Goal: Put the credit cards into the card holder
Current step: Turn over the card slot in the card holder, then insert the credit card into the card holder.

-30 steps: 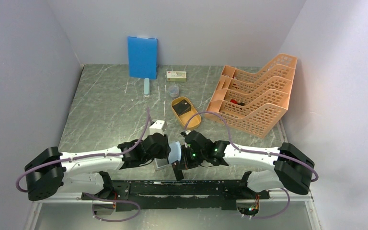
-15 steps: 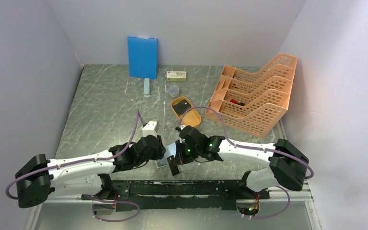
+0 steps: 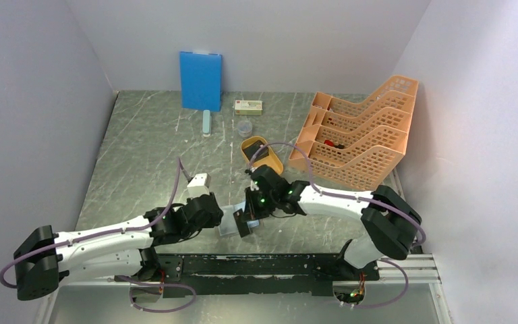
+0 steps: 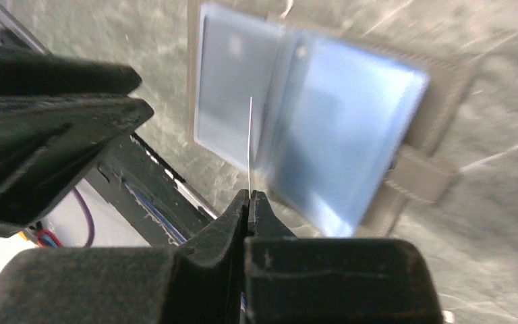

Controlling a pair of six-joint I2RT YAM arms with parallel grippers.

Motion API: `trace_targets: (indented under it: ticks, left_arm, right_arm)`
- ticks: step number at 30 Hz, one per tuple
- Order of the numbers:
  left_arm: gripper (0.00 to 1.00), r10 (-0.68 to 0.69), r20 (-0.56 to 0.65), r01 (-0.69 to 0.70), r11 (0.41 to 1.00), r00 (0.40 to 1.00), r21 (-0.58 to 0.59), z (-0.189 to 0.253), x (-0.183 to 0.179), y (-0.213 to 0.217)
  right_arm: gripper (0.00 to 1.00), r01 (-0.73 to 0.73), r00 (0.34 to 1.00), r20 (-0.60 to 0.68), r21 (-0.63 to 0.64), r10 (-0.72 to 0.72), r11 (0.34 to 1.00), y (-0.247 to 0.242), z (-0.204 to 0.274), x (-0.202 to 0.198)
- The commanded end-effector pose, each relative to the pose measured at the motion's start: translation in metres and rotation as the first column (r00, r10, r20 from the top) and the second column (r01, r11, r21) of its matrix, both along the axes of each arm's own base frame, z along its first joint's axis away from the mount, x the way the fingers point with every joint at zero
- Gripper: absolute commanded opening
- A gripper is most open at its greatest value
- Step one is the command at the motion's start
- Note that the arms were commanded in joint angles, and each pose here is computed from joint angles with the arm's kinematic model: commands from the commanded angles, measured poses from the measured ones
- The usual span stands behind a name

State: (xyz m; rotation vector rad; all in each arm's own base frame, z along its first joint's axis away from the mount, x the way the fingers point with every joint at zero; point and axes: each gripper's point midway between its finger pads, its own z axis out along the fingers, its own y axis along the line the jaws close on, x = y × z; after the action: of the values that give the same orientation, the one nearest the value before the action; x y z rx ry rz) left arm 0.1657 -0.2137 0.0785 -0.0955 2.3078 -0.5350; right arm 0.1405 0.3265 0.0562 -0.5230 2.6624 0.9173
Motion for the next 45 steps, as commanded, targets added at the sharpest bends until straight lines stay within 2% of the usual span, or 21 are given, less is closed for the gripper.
trace_targets:
  ticks: [1,5,12,23,45]
  left_arm:
    - [0.29,0.083,-0.048,-0.079,0.994,0.995,0.081,-0.025,-0.002,0.022]
    - [0.24,0.139,-0.080,-0.129,0.984,0.987,0.121,-0.038,-0.005,0.034]
    - [0.23,0.193,-0.109,-0.175,0.972,0.975,0.156,-0.051,-0.006,0.047]
    - [0.18,0.174,-0.143,-0.151,0.975,0.974,0.163,-0.063,-0.008,0.046]
    - [0.15,0.132,-0.172,-0.102,0.980,0.976,0.170,-0.072,-0.012,0.039]
  right_arm:
    - [0.00,0.041,0.999,0.017,0.100,-0.043,0.994,-0.006,0.020,0.026]
    - [0.00,0.045,0.999,0.007,0.152,-0.047,0.987,-0.010,0.024,0.038]
    - [0.00,0.049,0.998,-0.034,0.174,-0.044,0.984,-0.005,0.014,0.041]
    - [0.00,0.072,0.991,-0.120,0.153,-0.053,0.986,-0.009,-0.006,0.034]
    - [0.00,0.071,0.984,-0.177,0.193,-0.036,0.979,0.000,-0.014,0.028]
